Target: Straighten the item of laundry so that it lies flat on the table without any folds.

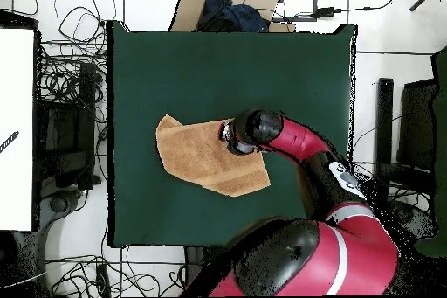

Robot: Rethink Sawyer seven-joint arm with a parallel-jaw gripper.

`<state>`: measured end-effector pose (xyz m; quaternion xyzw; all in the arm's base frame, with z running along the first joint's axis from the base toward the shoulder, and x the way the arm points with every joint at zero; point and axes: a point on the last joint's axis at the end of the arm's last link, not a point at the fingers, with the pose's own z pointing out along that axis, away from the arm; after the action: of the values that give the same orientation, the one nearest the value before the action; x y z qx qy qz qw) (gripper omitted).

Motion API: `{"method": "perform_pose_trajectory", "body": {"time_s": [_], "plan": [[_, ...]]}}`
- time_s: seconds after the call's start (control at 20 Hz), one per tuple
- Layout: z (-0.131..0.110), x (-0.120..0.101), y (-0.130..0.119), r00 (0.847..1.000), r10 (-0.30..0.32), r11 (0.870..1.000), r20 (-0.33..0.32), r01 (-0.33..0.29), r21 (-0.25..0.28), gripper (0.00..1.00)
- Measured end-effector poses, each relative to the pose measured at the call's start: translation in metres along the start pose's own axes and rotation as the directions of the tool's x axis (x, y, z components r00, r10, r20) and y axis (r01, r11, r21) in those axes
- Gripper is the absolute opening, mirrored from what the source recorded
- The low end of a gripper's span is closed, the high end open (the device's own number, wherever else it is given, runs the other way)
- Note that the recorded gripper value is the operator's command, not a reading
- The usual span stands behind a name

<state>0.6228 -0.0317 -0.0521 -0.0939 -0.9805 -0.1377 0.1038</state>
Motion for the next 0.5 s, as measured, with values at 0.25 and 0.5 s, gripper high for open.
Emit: {"method": "perform_pose_trajectory", "body": {"time_s": [0.25, 0.5], "plan": [[-0.0002, -0.0003, -0.0003, 1.0, 0.001, 1.0, 0.001, -0.001, -0.003, 1.0], [-0.0008, -0.0008, -0.0011, 1.0, 0.003, 1.0, 0.002, -0.003, -0.008, 1.0]]}}
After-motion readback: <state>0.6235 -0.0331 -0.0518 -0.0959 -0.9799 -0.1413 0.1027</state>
